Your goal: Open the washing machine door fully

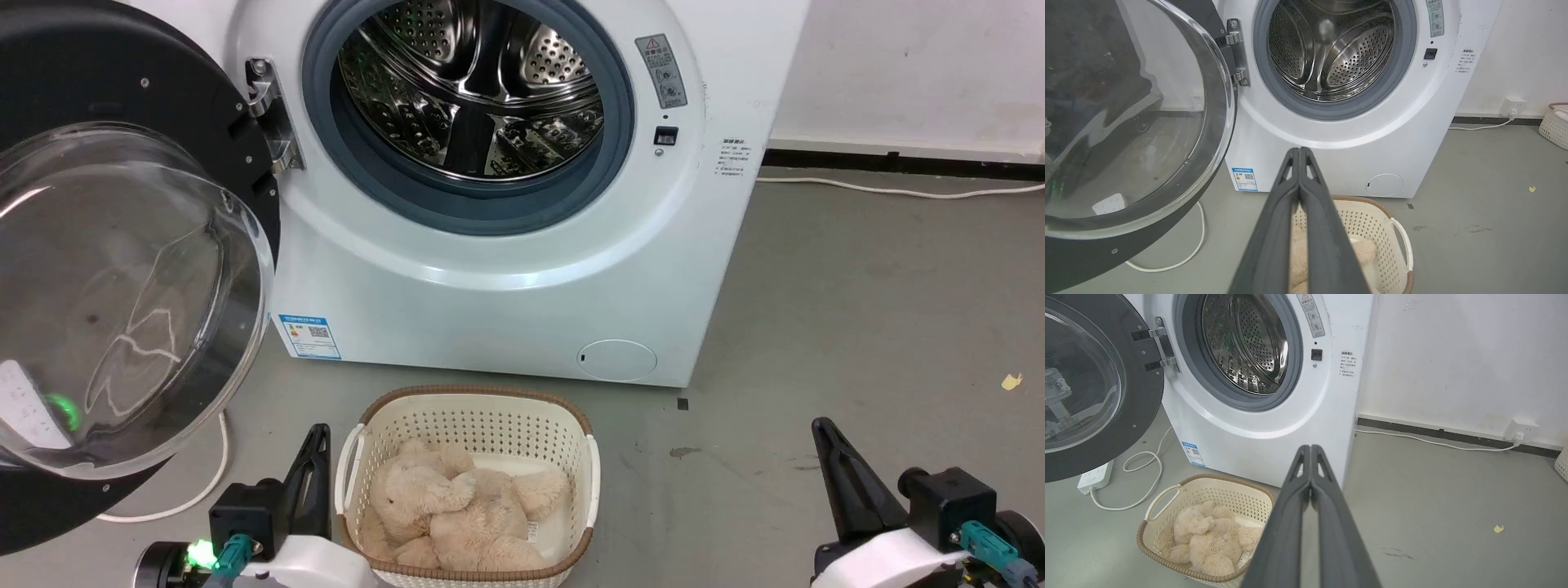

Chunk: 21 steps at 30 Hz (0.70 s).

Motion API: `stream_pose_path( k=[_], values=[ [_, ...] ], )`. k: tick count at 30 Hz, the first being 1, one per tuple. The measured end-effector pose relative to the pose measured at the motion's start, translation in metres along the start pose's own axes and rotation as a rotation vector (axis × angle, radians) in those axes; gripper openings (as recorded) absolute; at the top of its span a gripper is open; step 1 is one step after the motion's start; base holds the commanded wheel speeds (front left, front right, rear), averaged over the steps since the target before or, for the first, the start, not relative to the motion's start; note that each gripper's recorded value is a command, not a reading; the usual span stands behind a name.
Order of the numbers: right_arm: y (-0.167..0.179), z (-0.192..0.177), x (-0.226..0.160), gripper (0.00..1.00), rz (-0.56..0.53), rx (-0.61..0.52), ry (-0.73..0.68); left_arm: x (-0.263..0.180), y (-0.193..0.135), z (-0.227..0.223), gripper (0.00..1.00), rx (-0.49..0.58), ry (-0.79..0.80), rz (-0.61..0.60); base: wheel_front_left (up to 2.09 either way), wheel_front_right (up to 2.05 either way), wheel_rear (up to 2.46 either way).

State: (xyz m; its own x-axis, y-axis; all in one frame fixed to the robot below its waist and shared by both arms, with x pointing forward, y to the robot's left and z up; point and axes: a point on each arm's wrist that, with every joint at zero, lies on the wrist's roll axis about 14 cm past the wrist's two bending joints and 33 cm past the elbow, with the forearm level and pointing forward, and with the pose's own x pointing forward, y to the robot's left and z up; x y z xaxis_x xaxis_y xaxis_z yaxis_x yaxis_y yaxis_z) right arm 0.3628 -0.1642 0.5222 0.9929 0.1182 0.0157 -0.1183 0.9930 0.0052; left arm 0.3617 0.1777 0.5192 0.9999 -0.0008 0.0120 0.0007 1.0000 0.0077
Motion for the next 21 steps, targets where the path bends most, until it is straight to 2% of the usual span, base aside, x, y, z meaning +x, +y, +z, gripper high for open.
stream_pose_path(
  k=[21],
  values=[
    [0.0014, 0.0013, 0.0036, 0.0, 0.006, -0.028, 0.014, 0.0052, -0.0005, 0.0032, 0.0, 0.02, 0.009, -0.001, 0.0, 0.0, 0.0]
  ],
)
